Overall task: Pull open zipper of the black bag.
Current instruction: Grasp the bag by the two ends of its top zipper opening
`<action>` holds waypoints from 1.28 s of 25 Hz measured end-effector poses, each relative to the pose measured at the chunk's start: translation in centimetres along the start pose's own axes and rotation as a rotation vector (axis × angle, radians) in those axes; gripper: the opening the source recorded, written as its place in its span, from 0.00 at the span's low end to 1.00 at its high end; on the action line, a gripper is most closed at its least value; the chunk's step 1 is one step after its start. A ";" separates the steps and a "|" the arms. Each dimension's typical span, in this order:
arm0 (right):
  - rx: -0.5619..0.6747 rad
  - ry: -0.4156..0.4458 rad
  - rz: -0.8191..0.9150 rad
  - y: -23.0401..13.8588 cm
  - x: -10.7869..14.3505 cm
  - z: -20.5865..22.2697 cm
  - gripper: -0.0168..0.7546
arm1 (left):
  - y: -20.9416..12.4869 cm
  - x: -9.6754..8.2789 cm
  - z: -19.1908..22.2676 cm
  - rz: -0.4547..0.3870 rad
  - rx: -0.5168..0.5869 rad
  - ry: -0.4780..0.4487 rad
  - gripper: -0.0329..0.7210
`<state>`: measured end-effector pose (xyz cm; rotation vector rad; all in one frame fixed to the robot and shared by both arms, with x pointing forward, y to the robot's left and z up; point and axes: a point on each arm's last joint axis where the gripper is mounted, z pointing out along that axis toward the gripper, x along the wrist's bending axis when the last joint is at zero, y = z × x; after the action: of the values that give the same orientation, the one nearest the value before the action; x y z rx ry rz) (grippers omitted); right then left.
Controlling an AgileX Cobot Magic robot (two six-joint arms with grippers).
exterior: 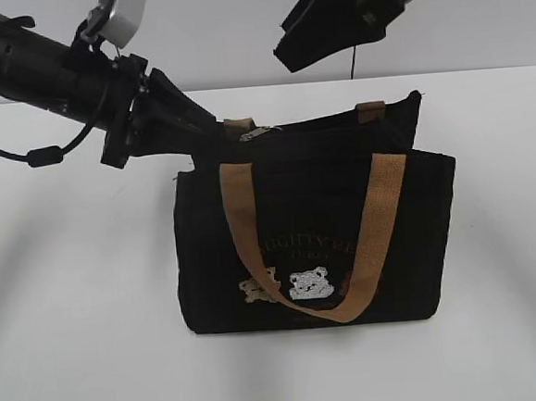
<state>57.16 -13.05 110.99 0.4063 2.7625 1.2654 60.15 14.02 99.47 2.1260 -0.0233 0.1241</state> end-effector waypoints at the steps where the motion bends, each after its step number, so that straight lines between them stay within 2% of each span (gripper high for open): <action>1: 0.000 0.000 -0.016 0.0 0.0 0.0 0.49 | -0.1 0.0 -0.1 -0.001 0.001 0.003 0.43; 7: 0.036 0.048 -0.249 0.3 0.9 2.3 0.49 | -0.3 0.1 -0.3 0.004 0.009 0.005 0.24; 10: 0.056 0.054 -0.262 -0.2 0.4 4.2 0.49 | -0.3 0.0 -0.3 0.008 0.011 -0.004 0.12; 11: 0.065 0.054 -0.258 -0.5 0.1 4.6 0.48 | -0.3 0.0 -0.3 0.009 0.010 -0.009 0.11; 19: 0.105 0.088 -0.305 -2.0 -0.8 6.6 0.42 | -0.3 0.0 -0.2 0.010 0.008 -0.016 0.11; 32: 0.134 0.151 -0.421 -2.1 0.2 8.9 0.42 | -0.3 -0.1 -0.2 0.011 0.010 -0.018 0.11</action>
<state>58.11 -7.76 103.58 -0.2661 2.8494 1.0485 60.09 14.37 99.32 2.1368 -0.0448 0.1123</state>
